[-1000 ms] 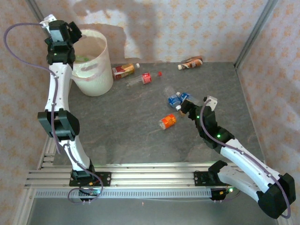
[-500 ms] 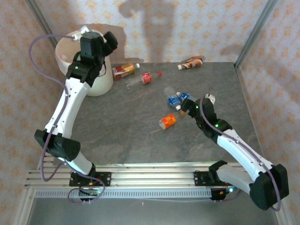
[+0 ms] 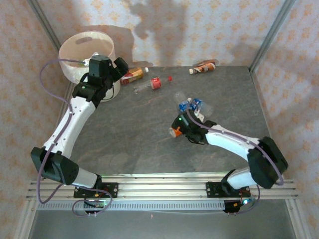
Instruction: Put the plastic bottles in the bin
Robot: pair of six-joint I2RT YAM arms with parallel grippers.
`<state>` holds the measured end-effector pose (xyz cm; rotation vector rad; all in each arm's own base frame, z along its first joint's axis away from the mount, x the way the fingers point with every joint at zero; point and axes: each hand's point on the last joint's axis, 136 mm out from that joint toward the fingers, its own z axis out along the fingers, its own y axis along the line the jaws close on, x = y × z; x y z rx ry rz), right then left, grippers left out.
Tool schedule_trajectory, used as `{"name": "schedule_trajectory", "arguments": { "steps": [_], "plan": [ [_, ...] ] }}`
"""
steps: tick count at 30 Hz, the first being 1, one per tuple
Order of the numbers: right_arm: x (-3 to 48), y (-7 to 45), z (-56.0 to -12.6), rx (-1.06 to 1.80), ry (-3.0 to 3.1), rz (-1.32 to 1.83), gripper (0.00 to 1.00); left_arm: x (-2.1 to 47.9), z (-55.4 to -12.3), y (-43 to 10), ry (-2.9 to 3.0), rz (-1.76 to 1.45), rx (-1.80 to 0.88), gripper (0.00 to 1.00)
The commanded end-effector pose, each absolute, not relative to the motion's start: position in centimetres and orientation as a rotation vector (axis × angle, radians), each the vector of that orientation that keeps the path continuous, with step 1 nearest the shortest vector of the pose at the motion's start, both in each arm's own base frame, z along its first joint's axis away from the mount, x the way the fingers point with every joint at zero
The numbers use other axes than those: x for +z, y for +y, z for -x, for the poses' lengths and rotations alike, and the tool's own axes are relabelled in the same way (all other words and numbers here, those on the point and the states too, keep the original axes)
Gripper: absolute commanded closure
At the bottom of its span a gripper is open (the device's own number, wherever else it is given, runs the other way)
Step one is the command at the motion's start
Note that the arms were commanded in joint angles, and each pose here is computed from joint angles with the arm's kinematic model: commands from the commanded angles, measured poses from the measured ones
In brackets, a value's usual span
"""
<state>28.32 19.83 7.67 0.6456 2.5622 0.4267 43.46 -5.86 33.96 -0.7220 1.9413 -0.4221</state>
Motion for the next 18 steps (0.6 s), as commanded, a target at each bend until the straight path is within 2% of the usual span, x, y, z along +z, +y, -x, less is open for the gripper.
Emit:
{"name": "schedule_trajectory", "arguments": {
  "steps": [1, 9, 16, 18],
  "plan": [
    [8.5, 21.6, -30.1, 0.456, 2.503, -0.715, 0.01, 33.2, -42.0, -5.2, 1.982, 0.709, -0.377, 0.00],
    [4.7, 20.5, -30.2, 0.260, 2.526, -0.803, 0.02, 31.0, -40.6, -3.7, 2.012, 0.742, -0.267, 0.00],
    [2.8, 19.7, -28.0, 0.258, 2.600, -0.759, 0.16, 29.5, -40.7, -4.6, 2.082, 0.696, -0.282, 0.00],
    [2.6, 19.0, -27.4, 0.243, 2.607, -0.735, 0.25, 29.1, -40.9, -5.1, 2.097, 0.685, -0.313, 0.00]
  ]
}}
